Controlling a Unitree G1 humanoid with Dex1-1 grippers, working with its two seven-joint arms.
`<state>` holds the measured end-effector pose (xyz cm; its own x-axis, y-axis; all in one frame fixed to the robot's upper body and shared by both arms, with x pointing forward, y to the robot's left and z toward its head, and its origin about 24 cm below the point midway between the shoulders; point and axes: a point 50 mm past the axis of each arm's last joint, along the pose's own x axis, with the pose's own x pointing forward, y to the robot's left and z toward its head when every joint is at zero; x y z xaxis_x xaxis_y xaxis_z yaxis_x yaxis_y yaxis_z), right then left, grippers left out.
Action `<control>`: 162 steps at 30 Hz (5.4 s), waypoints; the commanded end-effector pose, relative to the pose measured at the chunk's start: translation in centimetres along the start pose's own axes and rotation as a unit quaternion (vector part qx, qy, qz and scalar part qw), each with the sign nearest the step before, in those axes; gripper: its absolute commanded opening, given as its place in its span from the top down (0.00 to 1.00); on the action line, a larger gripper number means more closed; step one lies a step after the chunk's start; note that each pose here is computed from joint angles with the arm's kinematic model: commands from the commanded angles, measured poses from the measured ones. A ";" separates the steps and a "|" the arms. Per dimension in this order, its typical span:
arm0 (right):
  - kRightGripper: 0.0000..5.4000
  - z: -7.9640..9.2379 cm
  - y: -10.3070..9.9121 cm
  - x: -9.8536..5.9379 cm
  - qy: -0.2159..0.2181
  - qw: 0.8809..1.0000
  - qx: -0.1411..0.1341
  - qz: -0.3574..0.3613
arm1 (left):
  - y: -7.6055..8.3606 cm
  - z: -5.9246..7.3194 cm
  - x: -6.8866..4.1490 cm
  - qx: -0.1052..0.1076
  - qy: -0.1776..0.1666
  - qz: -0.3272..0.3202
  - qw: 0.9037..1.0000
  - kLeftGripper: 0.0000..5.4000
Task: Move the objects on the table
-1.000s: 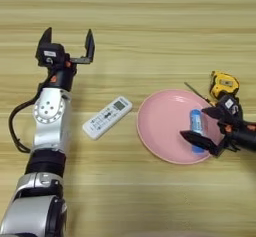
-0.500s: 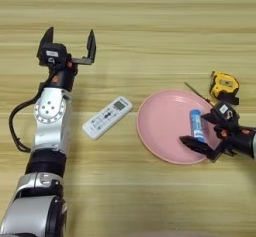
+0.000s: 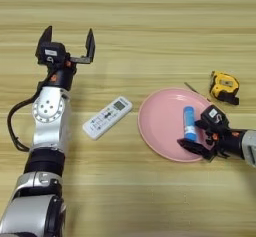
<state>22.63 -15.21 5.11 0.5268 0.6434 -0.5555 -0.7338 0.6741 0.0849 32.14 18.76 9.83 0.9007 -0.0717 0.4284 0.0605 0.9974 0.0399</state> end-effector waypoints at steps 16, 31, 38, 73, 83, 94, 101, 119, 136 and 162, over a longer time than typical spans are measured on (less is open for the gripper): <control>0.73 1.0 -0.1 0.4 -0.017 1.000 -0.013 -0.001 | -0.1 0.5 0.5 0.008 -0.015 -0.007 1.000 0.00; 0.74 3.5 0.1 -0.3 -0.101 0.994 -0.047 0.003 | -0.1 0.2 0.4 0.008 -0.014 -0.008 1.000 0.00; 0.74 5.7 -0.8 -0.6 -0.162 0.985 -0.059 -0.029 | -0.2 0.2 0.3 0.007 -0.014 -0.009 1.000 0.00; 0.74 6.7 -11.1 0.1 -0.127 0.972 -0.026 -0.197 | -0.3 0.0 0.3 0.014 -0.013 -0.013 1.000 0.00; 0.74 5.1 -11.4 -3.2 -0.139 0.962 -0.012 -0.233 | -0.1 0.0 0.5 0.015 -0.012 -0.015 1.000 0.00; 0.74 2.9 -12.5 -6.1 -0.131 0.948 0.013 -0.289 | 0.1 0.0 0.6 0.017 -0.011 -0.018 1.000 0.00; 0.74 0.7 -12.9 -6.9 -0.116 0.942 0.041 -0.312 | 0.0 -0.1 0.6 0.017 -0.012 -0.020 1.000 0.00; 0.74 -3.5 -11.7 -5.1 -0.086 0.945 0.101 -0.298 | -0.1 -0.2 0.5 0.020 -0.013 -0.020 1.000 0.00; 0.58 -2.4 -11.8 -5.3 -0.130 0.936 0.100 -0.310 | 0.0 -0.3 0.5 0.020 -0.011 -0.022 0.999 0.00; 0.10 4.8 -6.9 -5.9 -0.330 0.923 -0.038 -0.196 | -0.4 0.0 0.5 0.020 -0.019 -0.025 0.999 0.00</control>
<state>27.15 -22.99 12.49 0.9149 0.3797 0.1374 -0.3737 0.9250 -0.0683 32.49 18.67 9.54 0.8913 -0.1067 0.4406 0.0786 0.9936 0.0815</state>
